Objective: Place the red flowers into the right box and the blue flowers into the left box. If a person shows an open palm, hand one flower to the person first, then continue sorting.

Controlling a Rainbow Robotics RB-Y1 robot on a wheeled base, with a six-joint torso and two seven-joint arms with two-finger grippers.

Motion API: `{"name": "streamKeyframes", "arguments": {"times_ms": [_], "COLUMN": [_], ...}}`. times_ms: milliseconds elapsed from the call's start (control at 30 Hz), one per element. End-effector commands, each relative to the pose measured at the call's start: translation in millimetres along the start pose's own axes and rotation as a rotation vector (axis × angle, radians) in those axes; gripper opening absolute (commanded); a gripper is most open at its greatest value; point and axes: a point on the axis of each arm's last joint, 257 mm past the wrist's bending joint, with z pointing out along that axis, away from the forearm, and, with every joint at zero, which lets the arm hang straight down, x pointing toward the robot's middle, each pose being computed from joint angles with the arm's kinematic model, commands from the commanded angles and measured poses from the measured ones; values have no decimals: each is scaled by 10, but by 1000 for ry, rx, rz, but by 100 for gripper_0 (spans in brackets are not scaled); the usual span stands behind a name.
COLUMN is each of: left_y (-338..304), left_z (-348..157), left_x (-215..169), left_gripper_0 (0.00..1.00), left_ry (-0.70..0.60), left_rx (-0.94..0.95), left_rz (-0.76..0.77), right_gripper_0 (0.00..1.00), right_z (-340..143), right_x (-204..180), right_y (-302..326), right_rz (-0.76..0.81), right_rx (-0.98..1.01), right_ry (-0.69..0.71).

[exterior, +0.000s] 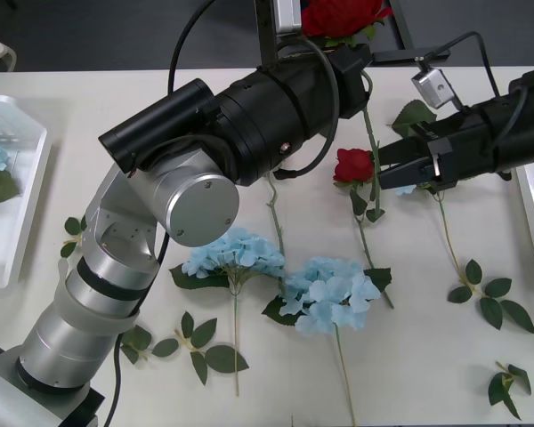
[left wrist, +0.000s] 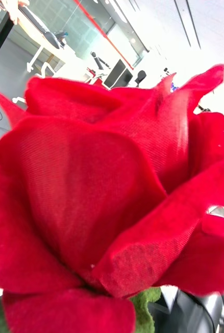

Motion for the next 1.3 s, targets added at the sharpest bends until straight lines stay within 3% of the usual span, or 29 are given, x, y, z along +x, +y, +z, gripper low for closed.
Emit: {"name": "streamKeyframes", "arguments": {"times_ms": [33,67,100,133,600,633,667,733,800,1300], "left_y": [-275,-275,-275,-275,-275,-275,-275,-275,-275,-275], "left_z": [70,70,70,70,70,70,70,70,70,70], "left_x": [-140,-140,-140,-140,-140,-140,-140,-140,-140,-140], "left_gripper_0": [0,0,0,0,0,7,47,83,100,100], "left_ry": [-27,-27,-27,-27,-27,-27,-27,-27,-27,-27], "left_rx": [56,56,56,56,56,56,56,56,56,56], "left_rz": [61,61,61,61,61,61,61,61,61,61], "right_gripper_0": [41,17,5,0,0,0,0,0,0,0], "right_z": [234,241,240,240,224,224,218,219,219,26], "right_x": [11,49,70,96,175,175,176,171,174,231], "right_y": [67,27,0,-15,-82,-82,-84,-84,-81,-186], "right_rz": [10,17,18,22,70,71,75,75,78,144], "right_rx": [-24,-9,2,8,35,35,36,37,36,84], "right_ry": [-9,3,14,21,44,44,45,44,45,54]}}
